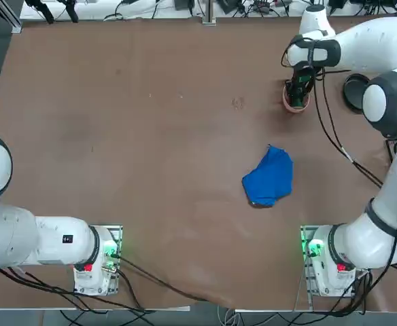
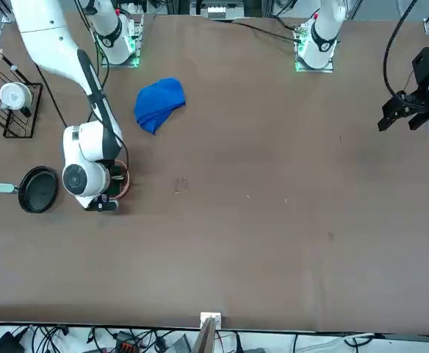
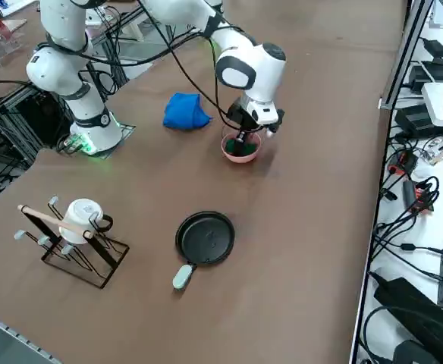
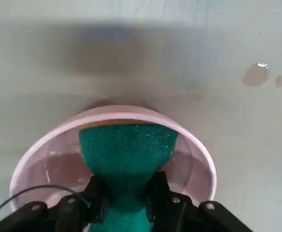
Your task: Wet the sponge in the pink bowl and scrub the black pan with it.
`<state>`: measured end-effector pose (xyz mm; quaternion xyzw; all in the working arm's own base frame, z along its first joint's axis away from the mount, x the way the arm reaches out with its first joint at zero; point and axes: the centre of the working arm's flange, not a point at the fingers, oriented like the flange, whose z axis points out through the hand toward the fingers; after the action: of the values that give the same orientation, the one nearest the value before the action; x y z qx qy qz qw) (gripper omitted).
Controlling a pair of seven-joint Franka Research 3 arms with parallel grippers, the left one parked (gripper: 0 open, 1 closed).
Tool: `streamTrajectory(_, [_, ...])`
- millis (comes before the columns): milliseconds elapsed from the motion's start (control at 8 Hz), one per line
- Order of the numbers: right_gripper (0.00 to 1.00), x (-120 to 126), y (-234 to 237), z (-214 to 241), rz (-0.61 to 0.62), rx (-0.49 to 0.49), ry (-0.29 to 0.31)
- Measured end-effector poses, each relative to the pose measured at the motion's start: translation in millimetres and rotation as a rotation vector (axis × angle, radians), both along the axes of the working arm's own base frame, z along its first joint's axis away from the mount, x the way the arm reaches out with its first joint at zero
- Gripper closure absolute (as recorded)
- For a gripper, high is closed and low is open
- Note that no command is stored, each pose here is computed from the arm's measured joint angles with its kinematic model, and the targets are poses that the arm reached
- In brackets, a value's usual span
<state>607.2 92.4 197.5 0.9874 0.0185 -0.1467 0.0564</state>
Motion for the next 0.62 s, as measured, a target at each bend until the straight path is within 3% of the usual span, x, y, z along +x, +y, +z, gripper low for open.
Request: streamTrajectory(625, [0.6, 4, 20, 6, -0.006, 0.027, -0.028])
